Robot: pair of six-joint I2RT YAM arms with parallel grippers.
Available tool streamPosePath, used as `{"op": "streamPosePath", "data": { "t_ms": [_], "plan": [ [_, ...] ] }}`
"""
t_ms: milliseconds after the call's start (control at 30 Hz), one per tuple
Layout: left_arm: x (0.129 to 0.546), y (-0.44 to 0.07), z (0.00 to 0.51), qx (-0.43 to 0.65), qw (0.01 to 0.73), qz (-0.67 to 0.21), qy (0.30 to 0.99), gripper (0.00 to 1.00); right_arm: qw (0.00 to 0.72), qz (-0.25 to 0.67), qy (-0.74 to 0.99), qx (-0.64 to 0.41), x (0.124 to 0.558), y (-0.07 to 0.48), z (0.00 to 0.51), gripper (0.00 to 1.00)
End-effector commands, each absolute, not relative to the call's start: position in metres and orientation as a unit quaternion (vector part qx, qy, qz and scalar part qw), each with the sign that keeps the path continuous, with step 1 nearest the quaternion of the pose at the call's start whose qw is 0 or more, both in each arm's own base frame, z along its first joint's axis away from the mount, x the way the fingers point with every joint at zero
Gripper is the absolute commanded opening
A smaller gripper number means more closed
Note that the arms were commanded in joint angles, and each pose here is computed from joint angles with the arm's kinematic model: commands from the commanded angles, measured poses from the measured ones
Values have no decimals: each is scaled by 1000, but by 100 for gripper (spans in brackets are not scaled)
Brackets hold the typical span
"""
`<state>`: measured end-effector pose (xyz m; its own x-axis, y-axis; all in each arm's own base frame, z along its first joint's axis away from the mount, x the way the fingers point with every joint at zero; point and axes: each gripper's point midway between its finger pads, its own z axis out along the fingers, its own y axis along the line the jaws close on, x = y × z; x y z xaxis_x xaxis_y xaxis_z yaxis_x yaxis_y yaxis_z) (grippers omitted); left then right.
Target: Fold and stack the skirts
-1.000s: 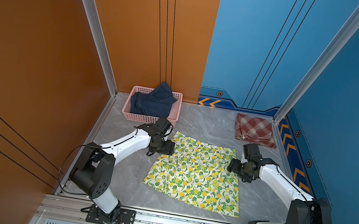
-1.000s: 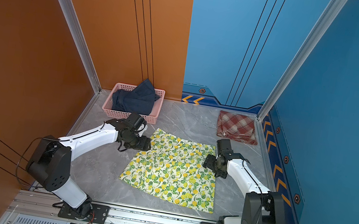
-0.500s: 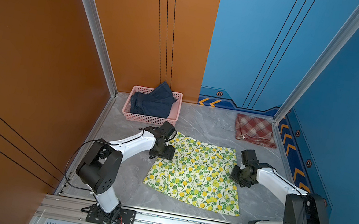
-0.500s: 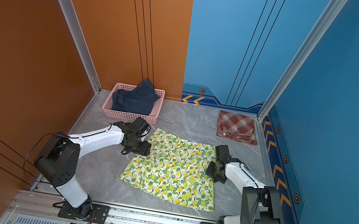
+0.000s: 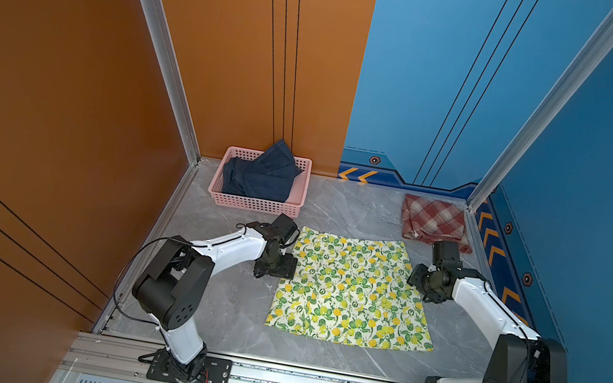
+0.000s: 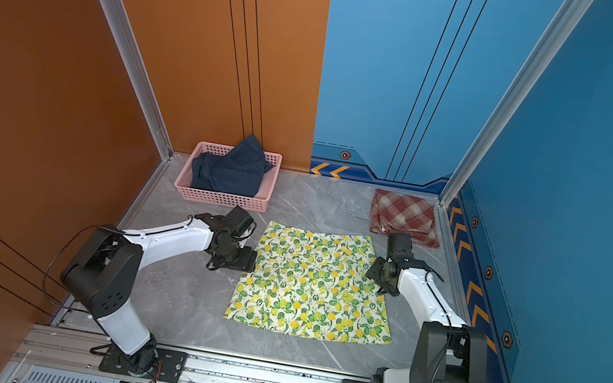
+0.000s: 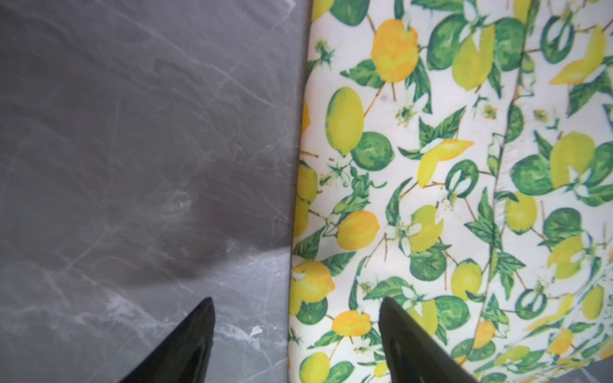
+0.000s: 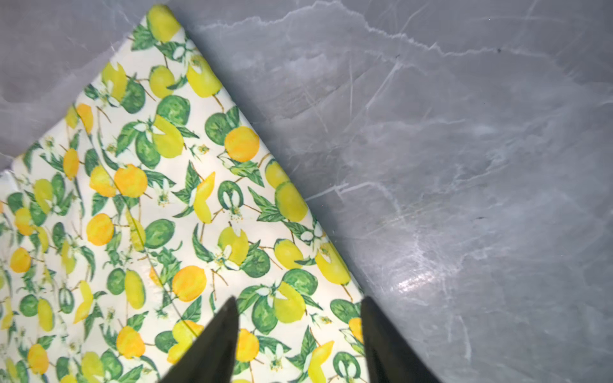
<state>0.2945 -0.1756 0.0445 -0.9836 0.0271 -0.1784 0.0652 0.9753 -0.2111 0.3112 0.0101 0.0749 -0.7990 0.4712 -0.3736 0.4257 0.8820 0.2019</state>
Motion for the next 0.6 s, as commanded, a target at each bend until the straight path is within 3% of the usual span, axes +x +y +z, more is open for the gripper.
{"op": "streamPosePath", "data": {
  "t_ms": [0, 233, 567],
  "plan": [
    [296, -182, 44, 13, 88, -128, 988, 79, 209, 45, 942, 260, 287, 0, 74, 76],
    [293, -180, 36, 5, 89, -128, 988, 78, 193, 73, 936, 286, 257, -1, 60, 80],
    [295, -182, 28, -2, 90, -128, 988, 78, 148, 82, 946, 275, 242, 6, 31, 75]
  ]
}}
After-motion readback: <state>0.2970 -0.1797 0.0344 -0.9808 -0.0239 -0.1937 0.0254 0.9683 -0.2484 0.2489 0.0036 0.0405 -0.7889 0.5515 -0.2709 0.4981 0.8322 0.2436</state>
